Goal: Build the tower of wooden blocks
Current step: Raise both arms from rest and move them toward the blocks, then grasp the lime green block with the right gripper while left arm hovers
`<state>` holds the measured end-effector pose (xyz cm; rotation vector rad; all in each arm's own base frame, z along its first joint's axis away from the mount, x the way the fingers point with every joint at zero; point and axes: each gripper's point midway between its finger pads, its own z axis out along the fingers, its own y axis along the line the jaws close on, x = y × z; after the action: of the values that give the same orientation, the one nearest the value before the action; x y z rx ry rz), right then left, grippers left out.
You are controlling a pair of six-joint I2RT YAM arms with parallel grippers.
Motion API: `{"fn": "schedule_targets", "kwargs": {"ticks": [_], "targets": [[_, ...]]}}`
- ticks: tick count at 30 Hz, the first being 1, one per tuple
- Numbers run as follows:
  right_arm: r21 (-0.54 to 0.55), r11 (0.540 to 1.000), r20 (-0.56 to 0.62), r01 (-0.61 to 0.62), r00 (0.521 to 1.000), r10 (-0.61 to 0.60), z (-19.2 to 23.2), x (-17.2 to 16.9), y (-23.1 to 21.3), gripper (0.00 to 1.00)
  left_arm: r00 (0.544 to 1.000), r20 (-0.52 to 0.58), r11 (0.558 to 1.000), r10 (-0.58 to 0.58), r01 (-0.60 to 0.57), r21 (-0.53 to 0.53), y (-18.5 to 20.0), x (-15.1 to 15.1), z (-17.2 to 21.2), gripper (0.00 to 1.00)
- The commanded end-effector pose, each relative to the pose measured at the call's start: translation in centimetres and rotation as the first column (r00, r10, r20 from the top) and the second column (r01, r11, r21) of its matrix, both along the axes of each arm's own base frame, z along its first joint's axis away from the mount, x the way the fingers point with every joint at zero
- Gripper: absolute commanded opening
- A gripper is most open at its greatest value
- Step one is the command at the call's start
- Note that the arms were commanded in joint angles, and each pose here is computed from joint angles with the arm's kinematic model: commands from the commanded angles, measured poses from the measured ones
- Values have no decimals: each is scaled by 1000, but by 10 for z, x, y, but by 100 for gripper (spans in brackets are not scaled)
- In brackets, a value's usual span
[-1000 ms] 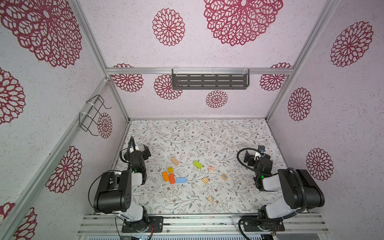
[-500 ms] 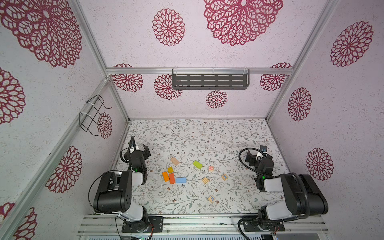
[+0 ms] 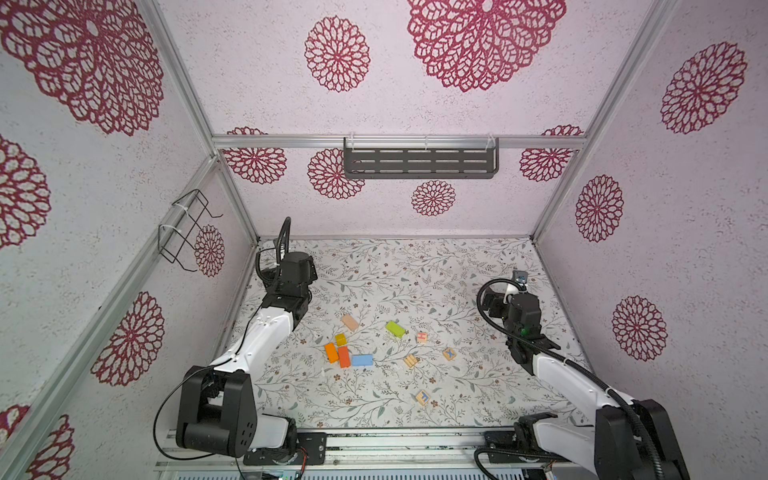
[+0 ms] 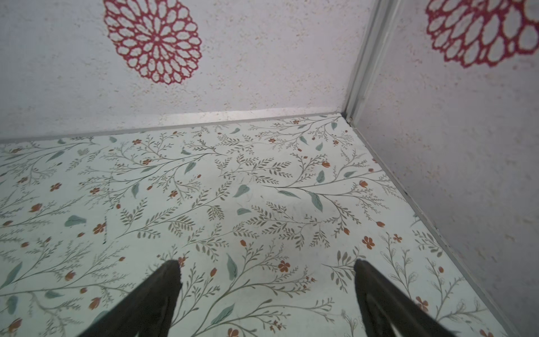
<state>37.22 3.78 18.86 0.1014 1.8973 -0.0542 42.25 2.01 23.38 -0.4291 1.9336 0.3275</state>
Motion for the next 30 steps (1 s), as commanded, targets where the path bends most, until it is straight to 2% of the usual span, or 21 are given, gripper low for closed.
{"fn": "schedule_targets", "kwargs": {"ticks": [1,3,6,10,16,21,27,30], "targets": [[-19,999,-126,-46,991,43,5,-14,20,92,991,-114,989,-67,50,-142,-27,-28,-8,97],[-10,993,-178,-118,977,114,8,-23,42,89,985,-142,976,-97,66,-210,-41,-39,-6,97],[10,980,-247,-199,949,195,10,-37,67,86,972,-191,962,-139,87,-258,-57,-59,-11,97],[35,953,-311,-302,903,298,13,-54,101,81,950,-232,947,-208,136,-292,-79,-86,-23,97],[48,895,-406,-444,810,423,2,-69,148,70,928,-280,933,-245,148,-327,-91,-116,-50,97],[78,819,-488,-569,694,529,-20,-72,188,64,930,-264,920,-257,151,-362,-97,-129,-58,97],[55,755,-563,-653,604,564,-51,-60,218,64,945,-215,906,-248,148,-396,-96,-140,-83,97],[65,722,-586,-689,559,587,-66,-56,234,65,957,-199,913,-213,123,-388,-86,-147,-96,97]]}}
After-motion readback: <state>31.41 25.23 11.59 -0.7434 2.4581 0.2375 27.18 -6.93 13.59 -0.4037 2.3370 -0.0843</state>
